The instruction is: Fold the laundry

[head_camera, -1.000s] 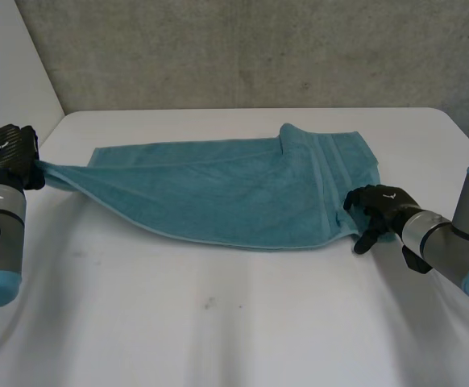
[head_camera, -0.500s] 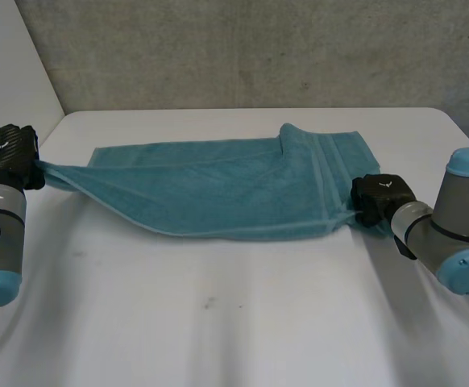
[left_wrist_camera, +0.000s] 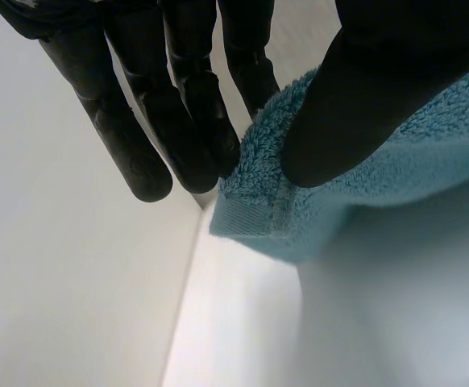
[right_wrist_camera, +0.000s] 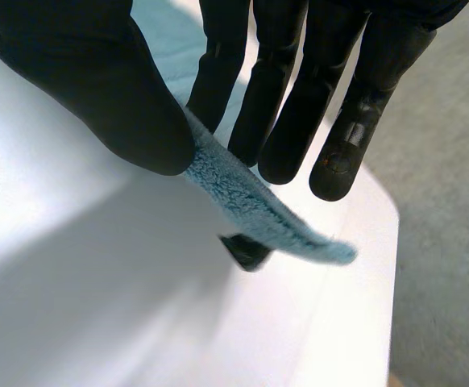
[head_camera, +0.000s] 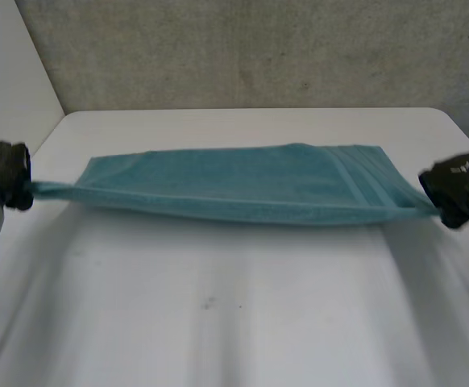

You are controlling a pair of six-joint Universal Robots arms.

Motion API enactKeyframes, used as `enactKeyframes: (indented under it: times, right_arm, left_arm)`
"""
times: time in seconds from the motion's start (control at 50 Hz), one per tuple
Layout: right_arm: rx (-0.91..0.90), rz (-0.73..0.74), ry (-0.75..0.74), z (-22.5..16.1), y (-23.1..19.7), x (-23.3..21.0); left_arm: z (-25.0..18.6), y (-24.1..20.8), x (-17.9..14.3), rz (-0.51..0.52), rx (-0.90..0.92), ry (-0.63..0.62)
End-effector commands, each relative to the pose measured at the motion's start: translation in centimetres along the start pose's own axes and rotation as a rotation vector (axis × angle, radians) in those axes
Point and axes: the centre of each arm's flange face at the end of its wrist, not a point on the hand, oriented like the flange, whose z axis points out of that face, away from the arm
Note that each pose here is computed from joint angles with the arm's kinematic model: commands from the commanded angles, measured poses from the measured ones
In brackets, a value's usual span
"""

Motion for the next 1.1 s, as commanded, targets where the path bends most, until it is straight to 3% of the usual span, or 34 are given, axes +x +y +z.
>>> enactKeyframes:
  times: [0.02, 0.2, 0.52, 0.62, 0.72, 0.84, 0.96, 1.02, 1.1]
  right_arm:
    - [-0.198, -0.243, -0.119, -4.9, 2.9, -0.5]
    - [-0.125, -0.279, -0.067, -4.0, 2.8, 0.0]
    - [0.109, -0.233, 0.161, 12.1, 1.5, -1.4]
    - [0.212, -0.243, 0.234, 15.7, 0.8, -1.6]
    - [0.264, -0.25, 0.281, 18.5, 0.8, -2.2]
    - [0.29, -0.251, 0.275, 19.6, 0.6, -3.9]
    - [0.278, -0.218, 0.281, 19.7, 0.9, -3.9]
    - [0.283, -0.161, 0.273, 18.8, 0.4, -3.6]
    - [0.355, -0.009, 0.301, 14.7, -2.8, -0.4]
  left_arm:
    - [-4.8, 1.1, -0.6, 0.127, -0.208, 0.069]
    - [-4.7, 2.0, 0.0, 0.205, -0.217, 0.114]
    - [8.2, 2.6, 6.8, 0.208, 0.007, 0.134]
    - [12.8, 3.4, 8.0, 0.204, 0.044, 0.074]
    - [14.8, 4.3, 9.0, 0.198, 0.09, 0.064]
    - [15.5, 4.7, 10.0, 0.19, 0.165, 0.058]
    - [14.5, 5.6, 11.3, 0.268, 0.196, 0.093]
    - [13.5, 4.7, 11.6, 0.293, 0.22, 0.101]
    - [11.9, 2.6, 10.8, 0.289, 0.24, 0.091]
